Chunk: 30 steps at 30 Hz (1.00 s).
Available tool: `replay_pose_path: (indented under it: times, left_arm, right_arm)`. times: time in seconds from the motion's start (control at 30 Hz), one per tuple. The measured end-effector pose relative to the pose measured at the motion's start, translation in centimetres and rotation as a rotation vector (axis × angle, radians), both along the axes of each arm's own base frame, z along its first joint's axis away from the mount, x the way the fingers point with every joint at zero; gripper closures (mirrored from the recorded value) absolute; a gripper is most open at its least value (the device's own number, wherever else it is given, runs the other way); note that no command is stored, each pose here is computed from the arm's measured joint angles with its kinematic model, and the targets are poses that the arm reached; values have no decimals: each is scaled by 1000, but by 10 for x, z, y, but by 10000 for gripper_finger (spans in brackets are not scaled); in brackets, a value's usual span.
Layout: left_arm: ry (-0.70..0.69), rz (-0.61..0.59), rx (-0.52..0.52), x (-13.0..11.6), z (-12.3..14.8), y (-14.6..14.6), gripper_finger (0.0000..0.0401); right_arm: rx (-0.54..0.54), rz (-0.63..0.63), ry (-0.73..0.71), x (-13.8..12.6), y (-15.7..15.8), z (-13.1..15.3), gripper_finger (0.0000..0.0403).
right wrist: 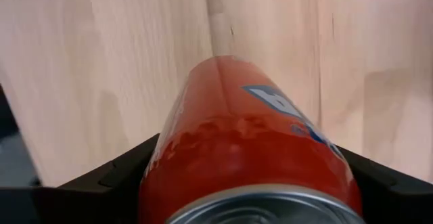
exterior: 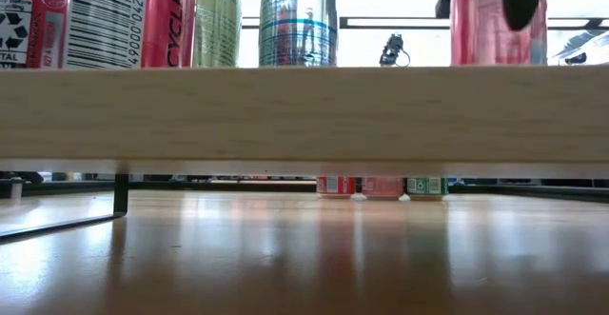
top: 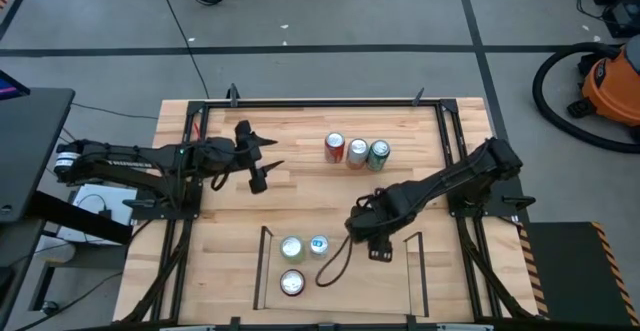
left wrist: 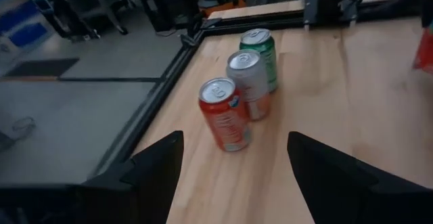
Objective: Place canned beverage on shelf
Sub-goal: Put the right orange soda can on the shelf
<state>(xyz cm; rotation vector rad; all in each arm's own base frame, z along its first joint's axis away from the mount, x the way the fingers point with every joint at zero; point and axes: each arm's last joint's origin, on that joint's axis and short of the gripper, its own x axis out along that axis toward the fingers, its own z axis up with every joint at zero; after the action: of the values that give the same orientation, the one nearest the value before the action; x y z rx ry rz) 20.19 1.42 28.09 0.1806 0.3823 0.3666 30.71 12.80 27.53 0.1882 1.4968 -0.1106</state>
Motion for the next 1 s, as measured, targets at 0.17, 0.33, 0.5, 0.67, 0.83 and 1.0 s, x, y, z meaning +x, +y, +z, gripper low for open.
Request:
replay_pose_path:
  times: [0.17, 0.33, 0.5, 0.67, 0.83, 1.0]
  left_arm:
    - [-31, -12, -78, 0, 0, -8, 127]
    - [-46, -47, -143, 0, -1, -20, 127]
    - [-54, -88, -184, 0, -1, -31, 127]
    - [-69, -105, -226, -1, -1, -37, 127]
    - [-78, -97, -266, -1, -1, -39, 127]
    - [-82, -89, -285, -1, -1, -39, 127]
  right_arm:
    - [62, -132, 51, 4, 11, -1, 76]
    - [68, -215, 98, -2, 25, -8, 76]
    - [53, -245, 121, -12, 40, -16, 76]
    - [57, -268, 130, -15, 49, -22, 76]
    - [96, -297, 74, -7, 47, -22, 76]
    - [78, -294, 70, 2, 41, -29, 76]
